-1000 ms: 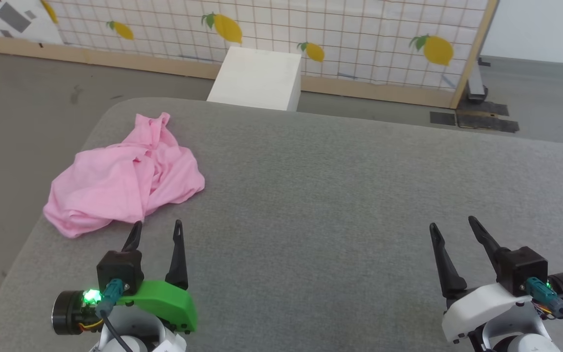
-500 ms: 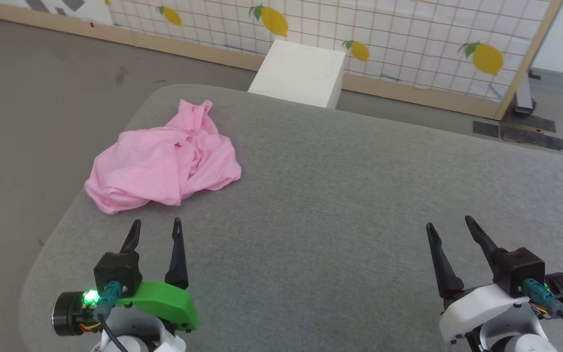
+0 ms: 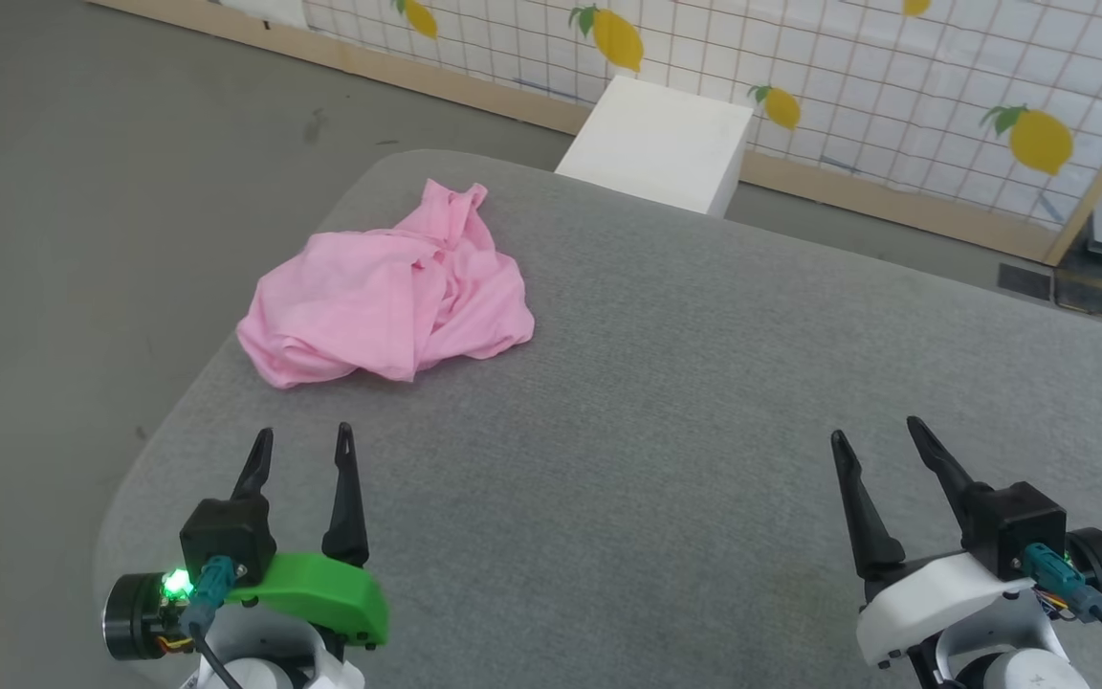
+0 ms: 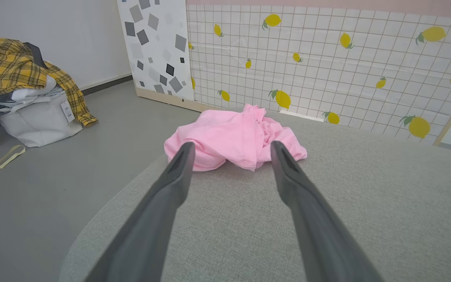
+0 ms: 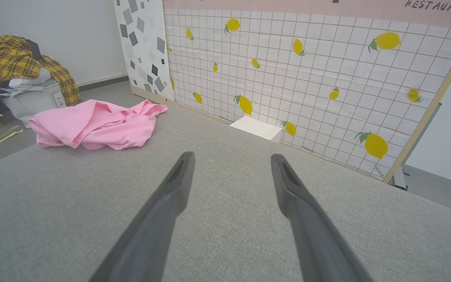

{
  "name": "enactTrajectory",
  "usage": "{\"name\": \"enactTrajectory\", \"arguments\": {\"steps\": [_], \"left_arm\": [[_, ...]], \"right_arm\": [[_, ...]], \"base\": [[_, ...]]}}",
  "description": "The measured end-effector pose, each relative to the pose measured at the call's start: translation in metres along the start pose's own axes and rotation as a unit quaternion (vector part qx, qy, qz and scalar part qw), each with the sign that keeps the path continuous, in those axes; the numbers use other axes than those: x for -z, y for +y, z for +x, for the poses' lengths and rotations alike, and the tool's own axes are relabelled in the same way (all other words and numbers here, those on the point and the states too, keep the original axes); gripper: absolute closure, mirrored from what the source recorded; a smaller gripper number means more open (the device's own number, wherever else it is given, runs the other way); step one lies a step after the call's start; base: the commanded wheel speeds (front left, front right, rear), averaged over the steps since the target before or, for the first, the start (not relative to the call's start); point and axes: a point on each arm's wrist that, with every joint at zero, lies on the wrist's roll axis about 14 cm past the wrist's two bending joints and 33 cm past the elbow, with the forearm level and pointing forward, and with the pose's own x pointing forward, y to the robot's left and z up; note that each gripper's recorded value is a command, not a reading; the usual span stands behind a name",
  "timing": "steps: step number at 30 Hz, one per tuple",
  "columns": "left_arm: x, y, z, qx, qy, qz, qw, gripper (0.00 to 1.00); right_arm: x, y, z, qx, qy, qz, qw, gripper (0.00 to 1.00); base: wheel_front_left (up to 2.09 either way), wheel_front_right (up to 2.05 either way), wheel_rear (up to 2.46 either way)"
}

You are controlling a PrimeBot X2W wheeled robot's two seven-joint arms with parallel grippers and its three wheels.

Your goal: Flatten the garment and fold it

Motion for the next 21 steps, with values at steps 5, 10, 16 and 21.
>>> {"name": "enactTrajectory", "arguments": {"steps": [5, 10, 16, 21], "left_arm": [[-0.003, 0.011, -0.006, -0.018, -0.007, -0.002, 1.0, 0.0], [-0.002, 0.019, -0.008, -0.033, -0.008, -0.001, 0.999, 0.0], [-0.003, 0.027, -0.012, -0.048, -0.011, -0.009, 0.999, 0.0], [-0.003, 0.033, -0.016, -0.059, -0.013, -0.009, 0.998, 0.0]], "right_arm": [[-0.002, 0.012, 0.006, -0.019, -0.005, 0.003, 1.0, 0.0], [-0.003, 0.019, 0.011, -0.03, -0.008, 0.005, 0.999, 0.0], [-0.002, 0.026, 0.016, -0.041, -0.009, 0.007, 0.999, 0.0], [0.0, 0.033, 0.02, -0.052, -0.009, 0.009, 0.999, 0.0]], "base": [[0.0, 0.0, 0.0], [0.0, 0.0, 0.0], [0.0, 0.0, 0.0], [0.0, 0.0, 0.0]]}}
